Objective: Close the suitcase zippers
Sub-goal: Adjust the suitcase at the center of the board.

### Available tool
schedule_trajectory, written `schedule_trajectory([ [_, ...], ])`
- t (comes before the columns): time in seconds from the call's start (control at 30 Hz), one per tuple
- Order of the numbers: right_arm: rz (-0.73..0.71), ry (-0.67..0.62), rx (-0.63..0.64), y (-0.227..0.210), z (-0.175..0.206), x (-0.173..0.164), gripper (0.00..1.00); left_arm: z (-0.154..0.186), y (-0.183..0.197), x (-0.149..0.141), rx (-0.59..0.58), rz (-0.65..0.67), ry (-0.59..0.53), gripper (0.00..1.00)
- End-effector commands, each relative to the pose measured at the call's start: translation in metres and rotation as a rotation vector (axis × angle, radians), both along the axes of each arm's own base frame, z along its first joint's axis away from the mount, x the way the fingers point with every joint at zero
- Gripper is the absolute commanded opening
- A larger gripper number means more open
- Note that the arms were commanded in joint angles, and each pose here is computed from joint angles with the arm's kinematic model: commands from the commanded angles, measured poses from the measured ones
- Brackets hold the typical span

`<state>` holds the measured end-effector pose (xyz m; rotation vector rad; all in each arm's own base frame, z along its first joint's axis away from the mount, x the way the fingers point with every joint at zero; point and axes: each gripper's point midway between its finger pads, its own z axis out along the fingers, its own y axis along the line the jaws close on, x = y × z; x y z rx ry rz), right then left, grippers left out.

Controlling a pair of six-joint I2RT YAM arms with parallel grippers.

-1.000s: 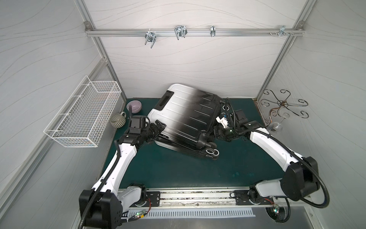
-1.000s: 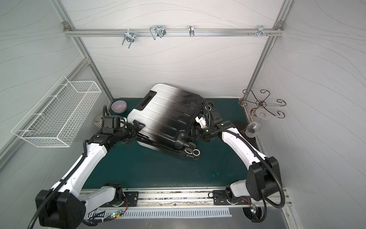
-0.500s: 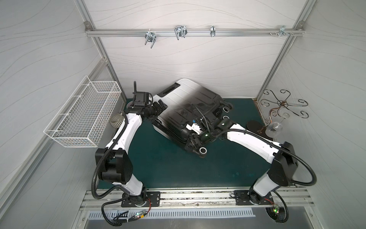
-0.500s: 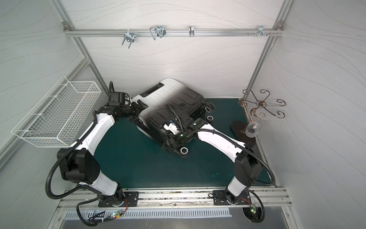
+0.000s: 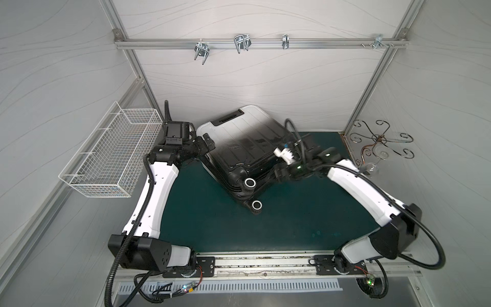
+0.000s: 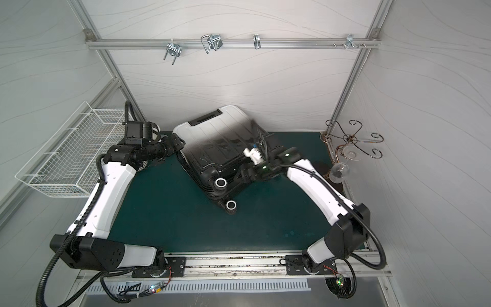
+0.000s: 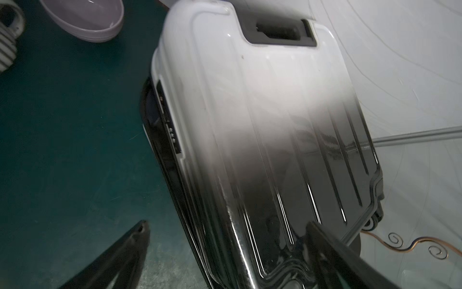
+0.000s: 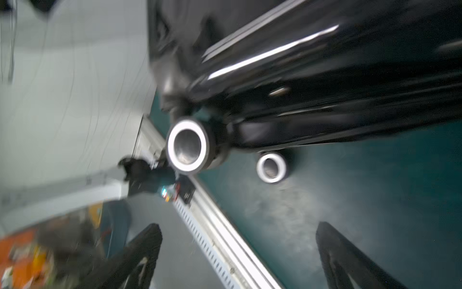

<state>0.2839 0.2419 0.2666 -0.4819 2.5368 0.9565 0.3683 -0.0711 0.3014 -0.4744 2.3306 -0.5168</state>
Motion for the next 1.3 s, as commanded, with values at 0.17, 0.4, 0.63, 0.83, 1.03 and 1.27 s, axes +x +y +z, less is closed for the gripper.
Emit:
schedule_trajectory([
  [0.17, -0.313, -0.102, -0.155, -0.087, -0.004, 0.145, 0.99, -0.055, -0.052, -0.071, -0.144, -0.074, 0.083, 0.99],
  [0.4, -0.13, 0.022, 0.165, -0.042, -0.005, 0.186, 0.99, -0.062, -0.05, -0.08, -0.231, -0.055, 0.036, 0.99],
  [0.63, -0.031, 0.101, 0.244, -0.005, -0.01, 0.12, 0.99, -0.019, -0.009, -0.052, -0.114, -0.028, 0.093, 0.99],
  [0.83, 0.087, 0.149, 0.106, 0.041, -0.029, 0.032, 0.98, 0.046, -0.006, -0.054, -0.027, -0.077, 0.006, 0.99],
  [1.03, 0.253, 0.239, 0.18, 0.109, -0.022, -0.052, 0.98, 0.045, -0.027, -0.074, 0.013, -0.141, -0.001, 0.97],
  [1.27, 0.026, 0.18, 0.006, 0.008, -0.054, -0.047, 0.95, 0.02, -0.08, -0.12, 0.019, -0.263, 0.029, 0.84],
])
